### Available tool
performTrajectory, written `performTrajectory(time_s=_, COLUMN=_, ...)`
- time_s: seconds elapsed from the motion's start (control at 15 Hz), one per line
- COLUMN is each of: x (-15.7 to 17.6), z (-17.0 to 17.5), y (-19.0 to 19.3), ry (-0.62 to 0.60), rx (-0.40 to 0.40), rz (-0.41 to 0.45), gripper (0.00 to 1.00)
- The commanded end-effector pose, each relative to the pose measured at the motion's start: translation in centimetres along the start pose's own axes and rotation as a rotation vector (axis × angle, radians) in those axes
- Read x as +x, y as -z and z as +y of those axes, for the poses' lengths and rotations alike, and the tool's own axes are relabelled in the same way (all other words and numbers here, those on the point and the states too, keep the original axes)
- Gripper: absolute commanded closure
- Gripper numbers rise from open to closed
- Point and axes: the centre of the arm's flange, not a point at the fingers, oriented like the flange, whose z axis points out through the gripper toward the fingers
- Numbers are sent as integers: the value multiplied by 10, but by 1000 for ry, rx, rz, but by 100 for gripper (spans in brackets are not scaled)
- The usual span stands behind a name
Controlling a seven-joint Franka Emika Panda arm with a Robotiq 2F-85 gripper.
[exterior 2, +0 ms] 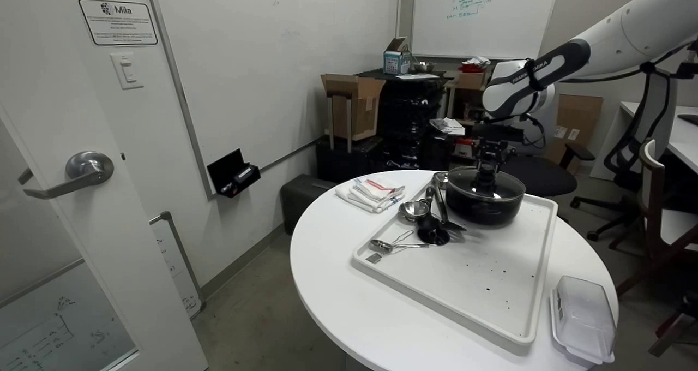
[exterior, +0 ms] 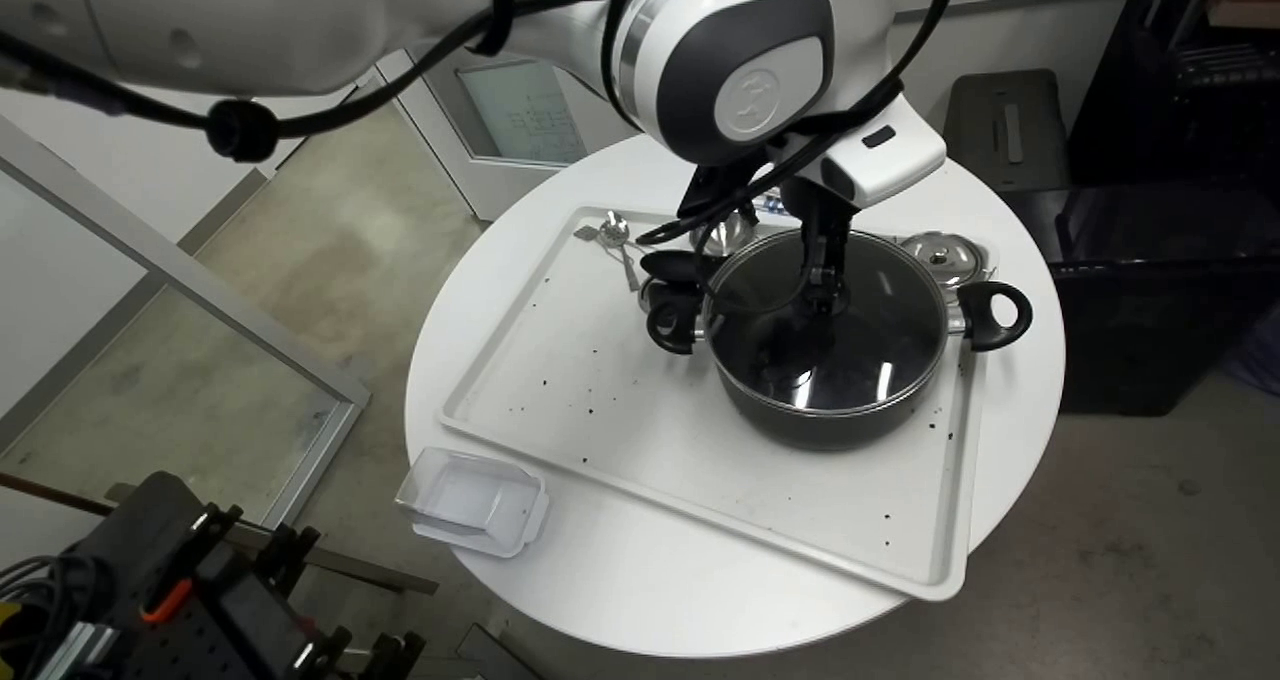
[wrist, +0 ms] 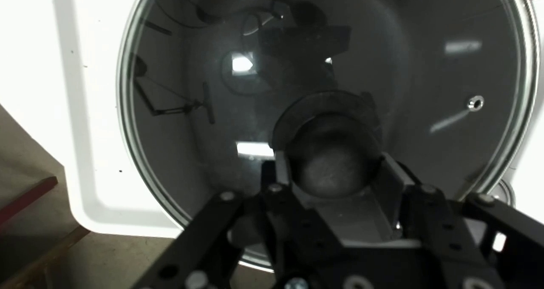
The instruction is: Remove the lid from the pot
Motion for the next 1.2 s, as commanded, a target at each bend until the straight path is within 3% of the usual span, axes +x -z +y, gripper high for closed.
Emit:
performTrajectory(time_s=0.0, x=-13, z=3, y=39, ry=9, rx=74, rz=18, gripper=75)
performTrajectory(time_s=0.27, x=-33, z=3, y=80, ry=50, rx=155, rz=51, gripper=75)
performTrajectory(time_s=0.53, x=-73, z=-8, y=117, ry=154, rx=191, rz=51, gripper=75)
performTrajectory(time_s=0.8, x=-136, z=-30, y=140, ry=309, rx=167, rz=44, gripper=75)
performTrajectory(time_s=1.13, x=-241, z=-59, y=139, ry=541, rx=94, rz=55, gripper=75)
